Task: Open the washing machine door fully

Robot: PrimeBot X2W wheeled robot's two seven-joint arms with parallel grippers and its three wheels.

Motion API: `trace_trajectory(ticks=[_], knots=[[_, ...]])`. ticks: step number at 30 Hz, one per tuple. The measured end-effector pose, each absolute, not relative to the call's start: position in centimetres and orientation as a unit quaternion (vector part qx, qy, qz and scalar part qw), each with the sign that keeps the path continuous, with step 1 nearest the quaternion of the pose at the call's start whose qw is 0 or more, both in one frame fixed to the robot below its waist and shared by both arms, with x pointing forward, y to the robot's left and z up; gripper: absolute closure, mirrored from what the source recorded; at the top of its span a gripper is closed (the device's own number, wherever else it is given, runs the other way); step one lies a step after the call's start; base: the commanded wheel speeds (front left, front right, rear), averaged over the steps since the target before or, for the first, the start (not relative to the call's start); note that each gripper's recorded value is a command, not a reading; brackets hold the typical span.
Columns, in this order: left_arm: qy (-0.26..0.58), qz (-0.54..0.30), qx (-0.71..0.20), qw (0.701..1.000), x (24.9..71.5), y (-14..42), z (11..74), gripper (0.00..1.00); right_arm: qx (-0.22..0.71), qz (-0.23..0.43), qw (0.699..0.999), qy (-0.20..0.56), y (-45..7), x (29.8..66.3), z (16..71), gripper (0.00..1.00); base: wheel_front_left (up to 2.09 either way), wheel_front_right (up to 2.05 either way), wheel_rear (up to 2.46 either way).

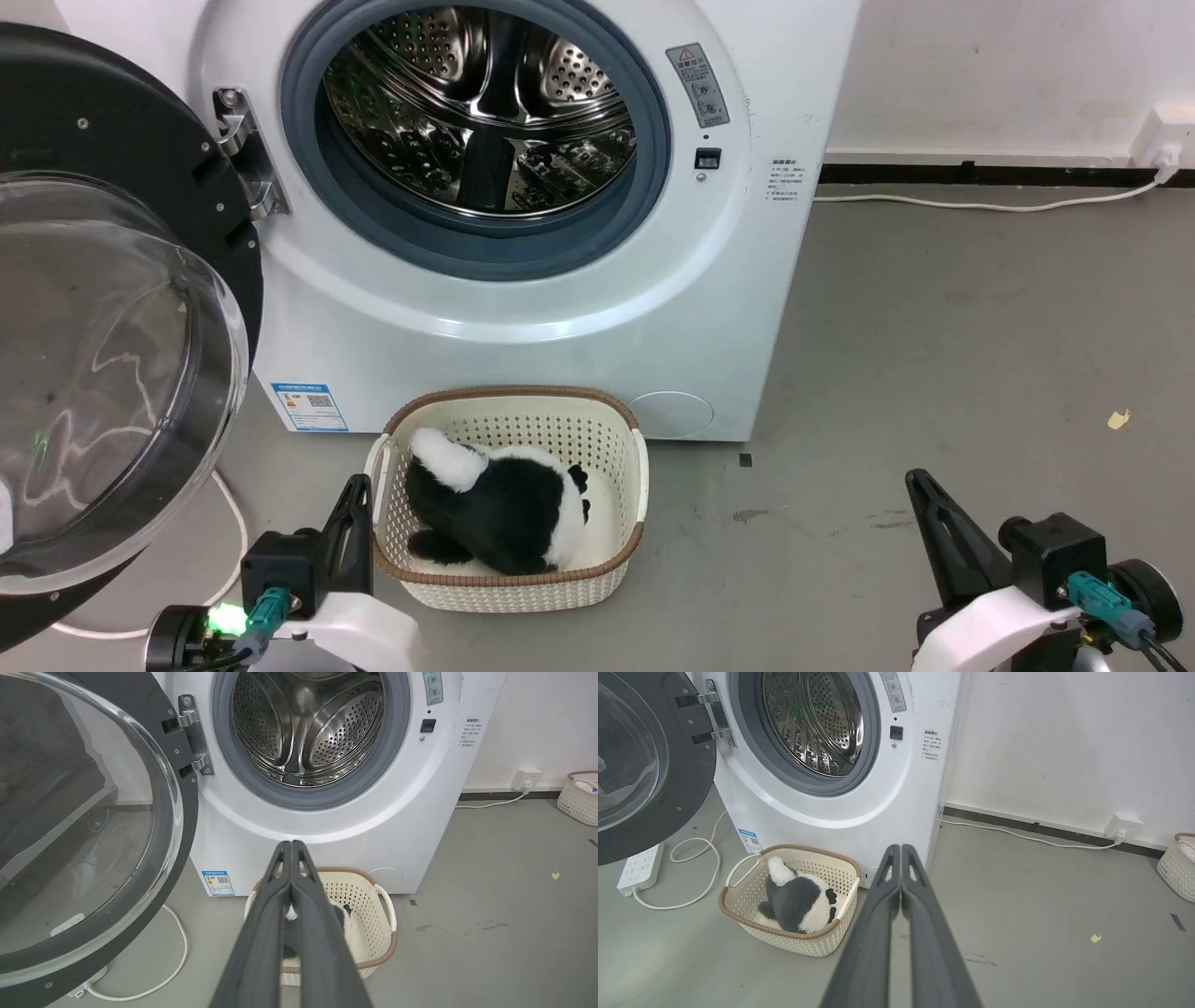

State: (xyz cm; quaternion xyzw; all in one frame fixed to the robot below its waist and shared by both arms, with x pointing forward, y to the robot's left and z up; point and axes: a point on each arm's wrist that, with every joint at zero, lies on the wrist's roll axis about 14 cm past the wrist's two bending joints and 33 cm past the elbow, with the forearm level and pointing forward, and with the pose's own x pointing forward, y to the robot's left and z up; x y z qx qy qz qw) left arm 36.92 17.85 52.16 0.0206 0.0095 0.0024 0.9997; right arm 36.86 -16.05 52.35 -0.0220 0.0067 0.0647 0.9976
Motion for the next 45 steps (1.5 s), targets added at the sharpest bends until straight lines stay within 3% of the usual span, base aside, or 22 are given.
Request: trace_trajectory(ticks=[45], knots=[[0.009, 0.003, 0.021, 1.0, 36.92, 17.9, 52.17, 1.0, -0.022, 0.065, 0.998, 0.006, -16.03, 36.89, 52.4, 1.0, 0.0, 0.0, 0.0]])
